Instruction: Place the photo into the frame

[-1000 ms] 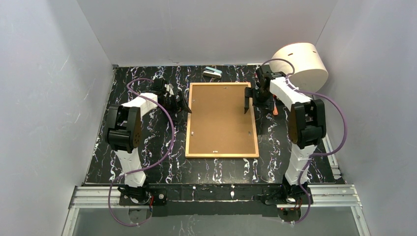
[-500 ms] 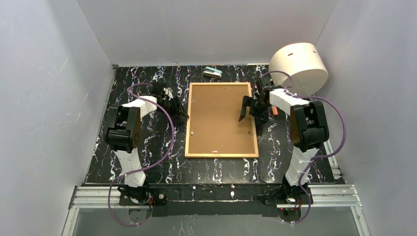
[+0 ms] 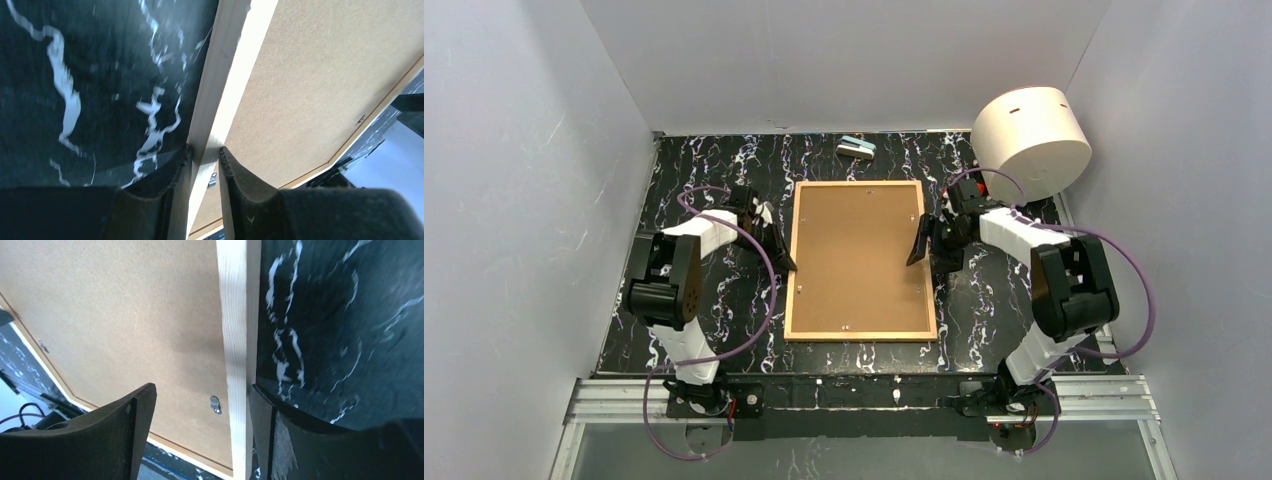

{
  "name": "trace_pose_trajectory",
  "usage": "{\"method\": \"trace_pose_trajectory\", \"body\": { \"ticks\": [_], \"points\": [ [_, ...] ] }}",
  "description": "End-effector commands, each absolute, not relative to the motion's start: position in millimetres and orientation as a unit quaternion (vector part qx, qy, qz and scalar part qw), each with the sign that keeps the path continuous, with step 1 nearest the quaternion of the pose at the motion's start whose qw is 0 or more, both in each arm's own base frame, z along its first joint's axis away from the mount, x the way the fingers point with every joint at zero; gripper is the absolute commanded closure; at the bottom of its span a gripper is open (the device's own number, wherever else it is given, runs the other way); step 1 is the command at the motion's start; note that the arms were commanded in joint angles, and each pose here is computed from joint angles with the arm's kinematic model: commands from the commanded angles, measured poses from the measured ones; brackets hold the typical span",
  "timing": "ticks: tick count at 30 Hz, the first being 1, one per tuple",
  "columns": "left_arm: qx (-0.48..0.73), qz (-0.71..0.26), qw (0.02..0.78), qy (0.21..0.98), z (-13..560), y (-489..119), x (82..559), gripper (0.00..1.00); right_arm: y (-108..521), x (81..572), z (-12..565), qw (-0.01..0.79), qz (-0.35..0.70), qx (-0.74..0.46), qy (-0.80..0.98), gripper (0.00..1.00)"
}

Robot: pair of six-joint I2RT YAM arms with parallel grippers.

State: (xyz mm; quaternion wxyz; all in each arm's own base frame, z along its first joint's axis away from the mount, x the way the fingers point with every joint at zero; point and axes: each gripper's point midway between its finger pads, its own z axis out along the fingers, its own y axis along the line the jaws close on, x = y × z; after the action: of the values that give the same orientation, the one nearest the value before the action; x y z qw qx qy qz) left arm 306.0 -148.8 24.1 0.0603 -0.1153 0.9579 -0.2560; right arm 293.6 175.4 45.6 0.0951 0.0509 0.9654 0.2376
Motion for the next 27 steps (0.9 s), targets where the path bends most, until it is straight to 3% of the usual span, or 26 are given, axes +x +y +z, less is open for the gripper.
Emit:
{"method": "trace_pose_trajectory", "body": {
  "ticks": [1, 3, 6, 9, 12, 18, 24, 27],
  "points": [
    [-0.107, -0.181, -0.024, 0.977, 16, -121, 238, 0.88, 182, 275, 64, 0.102, 0.255, 0.067, 0.959, 0.25],
    [-0.104, -0.167, -0.025, 0.98, 18, -116, 230, 0.85, 177, 269, 65, 0.107, 0.24, 0.073, 0.962, 0.25],
    [-0.1, -0.149, -0.018, 0.984, 21, -108, 226, 0.68, 163, 275, 69, 0.134, 0.202, 0.085, 0.967, 0.24],
    [-0.093, -0.153, 0.003, 0.984, 28, -109, 237, 0.45, 157, 294, 74, 0.159, 0.175, 0.084, 0.968, 0.22],
    [-0.093, -0.166, 0.029, 0.981, 36, -114, 255, 0.34, 162, 320, 80, 0.182, 0.171, 0.074, 0.965, 0.22],
    [-0.097, -0.152, 0.065, 0.981, 42, -111, 278, 0.33, 178, 374, 81, 0.215, 0.164, 0.058, 0.961, 0.23],
    [-0.09, -0.139, 0.081, 0.983, 33, -105, 281, 0.53, 205, 401, 63, 0.21, 0.173, 0.071, 0.96, 0.29],
    [-0.085, -0.141, 0.084, 0.983, 30, -105, 280, 0.57, 215, 411, 55, 0.215, 0.164, 0.081, 0.959, 0.32]
  ]
}}
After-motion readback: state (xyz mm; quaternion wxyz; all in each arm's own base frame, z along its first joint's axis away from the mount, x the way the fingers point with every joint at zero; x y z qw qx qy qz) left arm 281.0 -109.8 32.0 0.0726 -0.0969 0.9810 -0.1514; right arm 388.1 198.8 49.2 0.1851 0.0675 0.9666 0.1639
